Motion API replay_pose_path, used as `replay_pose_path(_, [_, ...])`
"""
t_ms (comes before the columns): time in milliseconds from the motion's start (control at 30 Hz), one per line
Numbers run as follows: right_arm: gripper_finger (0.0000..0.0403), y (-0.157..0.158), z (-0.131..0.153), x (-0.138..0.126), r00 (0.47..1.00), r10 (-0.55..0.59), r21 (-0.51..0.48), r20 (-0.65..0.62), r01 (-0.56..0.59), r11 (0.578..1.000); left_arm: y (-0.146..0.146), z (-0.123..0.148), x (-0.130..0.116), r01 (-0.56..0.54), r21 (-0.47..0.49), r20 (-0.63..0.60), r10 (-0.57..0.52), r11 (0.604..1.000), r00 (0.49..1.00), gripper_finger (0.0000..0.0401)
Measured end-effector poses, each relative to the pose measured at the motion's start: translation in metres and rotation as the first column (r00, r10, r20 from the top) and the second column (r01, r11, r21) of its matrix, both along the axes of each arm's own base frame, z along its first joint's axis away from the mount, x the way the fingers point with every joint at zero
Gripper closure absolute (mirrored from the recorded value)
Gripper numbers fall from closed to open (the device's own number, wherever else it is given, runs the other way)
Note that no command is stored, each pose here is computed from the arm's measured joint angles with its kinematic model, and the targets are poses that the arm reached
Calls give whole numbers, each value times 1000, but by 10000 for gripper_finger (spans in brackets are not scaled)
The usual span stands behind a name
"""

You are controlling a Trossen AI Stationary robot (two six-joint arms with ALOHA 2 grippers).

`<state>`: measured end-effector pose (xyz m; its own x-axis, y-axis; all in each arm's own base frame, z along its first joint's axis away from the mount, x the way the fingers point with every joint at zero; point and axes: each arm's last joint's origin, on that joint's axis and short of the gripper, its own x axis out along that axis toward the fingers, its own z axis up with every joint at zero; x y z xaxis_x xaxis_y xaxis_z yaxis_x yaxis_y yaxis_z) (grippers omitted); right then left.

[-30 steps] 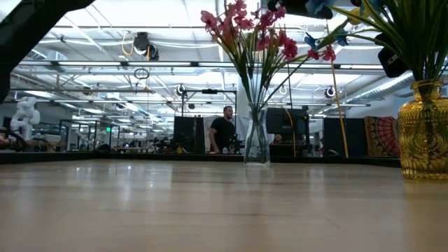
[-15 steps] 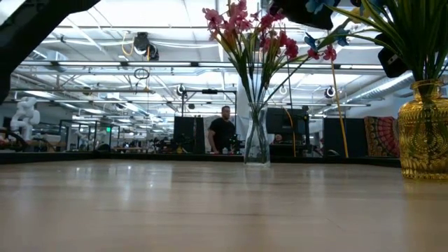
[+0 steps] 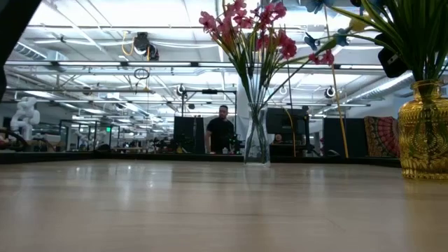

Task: Sort flowers into vase by color
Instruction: Put the yellow flower into the transparent vase

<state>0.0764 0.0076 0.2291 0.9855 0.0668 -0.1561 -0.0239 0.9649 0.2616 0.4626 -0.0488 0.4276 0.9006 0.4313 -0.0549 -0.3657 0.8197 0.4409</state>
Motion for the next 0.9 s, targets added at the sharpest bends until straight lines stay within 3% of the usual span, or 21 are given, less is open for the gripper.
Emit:
replay_pose_path(200, [403, 0, 0, 0, 1000, 0, 0, -1, 0, 1000, -12, 33, -43, 43, -219, 35, -36, 975, 999, 318])
replay_pose_path(367, [403, 0, 0, 0, 1000, 0, 0, -2, 0, 1000, -21, 30, -71, 35, -429, -87, -80, 903, 993, 318])
replay_pose_path(567, [403, 0, 0, 0, 1000, 0, 0, 0, 0, 1000, -50, -6, -90, -176, -545, -310, -3, 820, 951, 318])
replay_pose_path(900, [403, -1, 0, 0, 999, -34, 22, 2, 34, 999, -82, -108, -101, -490, -566, -499, 197, 662, 844, 318])
